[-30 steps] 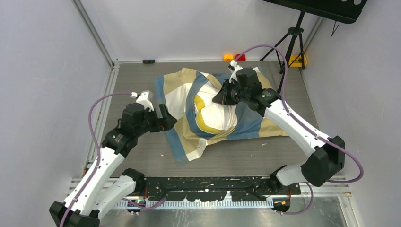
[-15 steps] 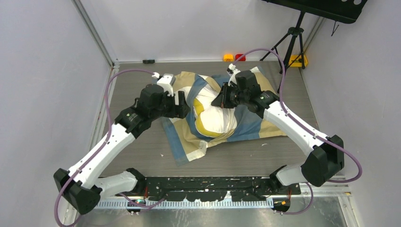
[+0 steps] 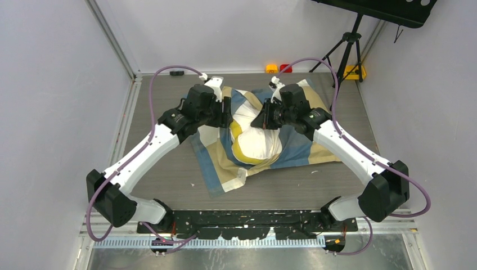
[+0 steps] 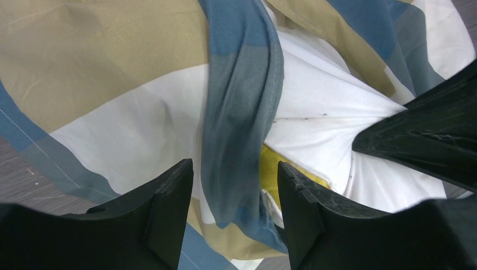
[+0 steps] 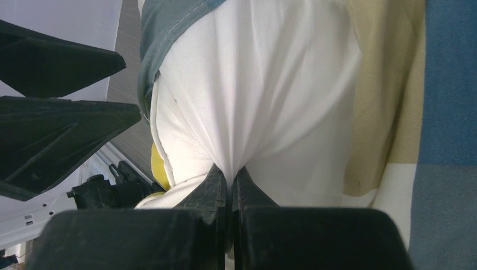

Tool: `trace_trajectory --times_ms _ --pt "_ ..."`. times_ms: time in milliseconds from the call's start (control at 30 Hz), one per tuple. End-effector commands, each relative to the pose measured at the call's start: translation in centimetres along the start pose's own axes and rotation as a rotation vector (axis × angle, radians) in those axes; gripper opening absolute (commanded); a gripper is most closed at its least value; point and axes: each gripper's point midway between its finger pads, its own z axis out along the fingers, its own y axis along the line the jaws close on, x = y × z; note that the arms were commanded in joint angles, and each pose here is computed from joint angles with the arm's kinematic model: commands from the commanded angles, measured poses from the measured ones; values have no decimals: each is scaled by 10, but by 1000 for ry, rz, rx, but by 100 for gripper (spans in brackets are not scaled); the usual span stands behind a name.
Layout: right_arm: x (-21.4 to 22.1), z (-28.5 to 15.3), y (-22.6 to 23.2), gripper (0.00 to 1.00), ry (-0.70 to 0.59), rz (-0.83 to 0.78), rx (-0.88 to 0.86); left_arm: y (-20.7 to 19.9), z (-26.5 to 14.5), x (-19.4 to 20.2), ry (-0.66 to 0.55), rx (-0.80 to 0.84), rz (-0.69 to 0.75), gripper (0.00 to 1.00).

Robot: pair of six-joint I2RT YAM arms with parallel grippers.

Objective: Remove the pillowcase from the pillow

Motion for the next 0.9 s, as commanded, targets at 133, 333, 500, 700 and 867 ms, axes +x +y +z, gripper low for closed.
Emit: trace_trajectory --times_ms 133,333,500,700,867 --pt "-27 -16 38 0 -80 -50 -115 14 29 -13 -11 -107 50 55" --pt "-17 -21 34 0 -54 -52 -108 43 40 -9 8 -264 77 43" --pt "-1 -28 31 0 -4 -61 -106 98 41 -11 19 -435 8 24" --pt "20 -53 38 0 61 -82 -152 157 60 3 55 -466 -183 20" --pt "14 -80 65 0 38 -84 -248 180 85 19 96 -453 -268 12"
